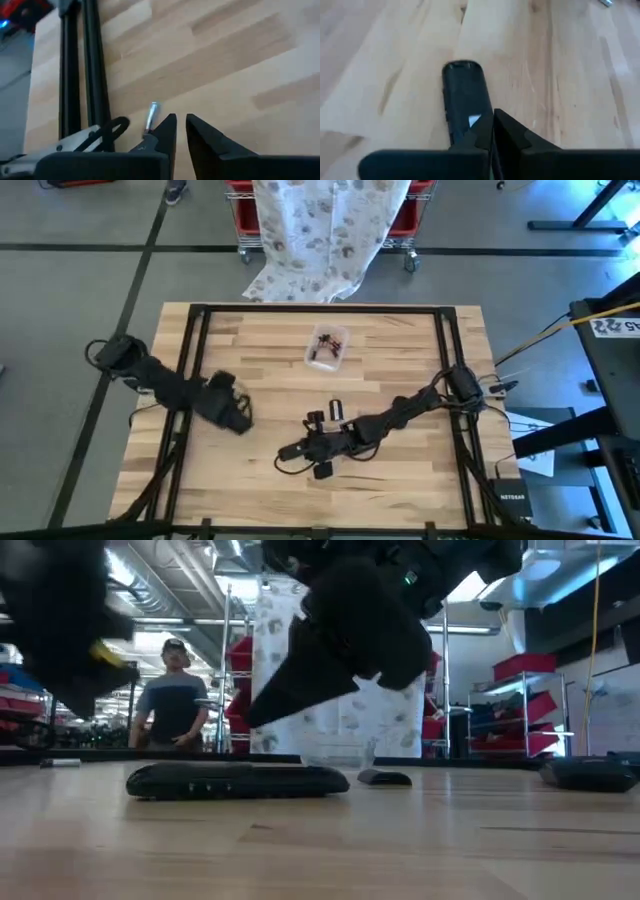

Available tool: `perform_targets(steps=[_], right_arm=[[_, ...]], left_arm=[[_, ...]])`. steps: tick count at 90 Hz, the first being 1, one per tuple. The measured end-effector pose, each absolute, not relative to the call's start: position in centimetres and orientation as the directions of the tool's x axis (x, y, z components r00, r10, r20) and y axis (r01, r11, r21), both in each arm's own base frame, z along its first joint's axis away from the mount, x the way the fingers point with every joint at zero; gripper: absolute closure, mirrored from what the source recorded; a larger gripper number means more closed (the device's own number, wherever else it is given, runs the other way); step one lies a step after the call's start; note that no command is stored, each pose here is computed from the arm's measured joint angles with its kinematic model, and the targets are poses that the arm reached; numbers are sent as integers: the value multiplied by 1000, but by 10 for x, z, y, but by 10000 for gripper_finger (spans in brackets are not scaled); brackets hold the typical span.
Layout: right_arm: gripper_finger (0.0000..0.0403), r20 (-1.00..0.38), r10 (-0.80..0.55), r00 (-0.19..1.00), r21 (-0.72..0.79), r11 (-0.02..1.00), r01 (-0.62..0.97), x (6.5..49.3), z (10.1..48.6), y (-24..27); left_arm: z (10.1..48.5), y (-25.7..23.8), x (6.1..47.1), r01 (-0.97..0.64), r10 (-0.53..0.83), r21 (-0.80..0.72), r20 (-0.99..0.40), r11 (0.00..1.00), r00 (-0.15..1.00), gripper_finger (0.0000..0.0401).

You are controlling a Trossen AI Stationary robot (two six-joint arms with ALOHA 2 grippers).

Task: Insert battery
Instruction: Insert the white battery into the remote control

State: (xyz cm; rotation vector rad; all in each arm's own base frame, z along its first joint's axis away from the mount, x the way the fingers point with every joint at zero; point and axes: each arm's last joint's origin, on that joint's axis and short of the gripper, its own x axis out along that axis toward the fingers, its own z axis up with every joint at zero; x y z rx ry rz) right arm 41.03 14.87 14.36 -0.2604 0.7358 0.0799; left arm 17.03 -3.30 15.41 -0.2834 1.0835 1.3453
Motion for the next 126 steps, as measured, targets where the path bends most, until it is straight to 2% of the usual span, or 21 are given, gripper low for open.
perform_targets(steps=[10, 18, 38, 63, 81, 96, 114, 126], right_arm=[[403, -664, -2, 748, -193, 966, -169, 411, 145, 150], [403, -663, 4, 748, -189, 967, -172, 411, 145, 150], [403, -665, 12, 747, -184, 967, -179, 411, 145, 151], [403, -662, 19, 749, -180, 967, -183, 410, 145, 153], [403, -662, 19, 750, -178, 967, -182, 411, 145, 153], [403, -664, 31, 747, -174, 965, -195, 409, 145, 156], [403, -665, 32, 746, -175, 964, -198, 409, 145, 156], [403, -667, 31, 745, -176, 964, -198, 409, 145, 156]], left_arm=[[143, 3, 170, -826, 554, 485, -787, 288, -269, 355], [142, 31, 164, -793, 519, 554, -770, 254, -371, 354], [138, 79, 154, -753, 452, 608, -762, 252, -464, 385], [118, 95, 139, -675, 376, 695, -711, 248, -594, 401], [93, 96, 142, -604, 291, 741, -671, 295, -681, 401], [94, 88, 151, -587, 313, 749, -662, 307, -682, 401], [112, 73, 177, -690, 323, 623, -782, 368, -533, 401], [117, 69, 176, -658, 336, 659, -752, 363, -568, 401]])
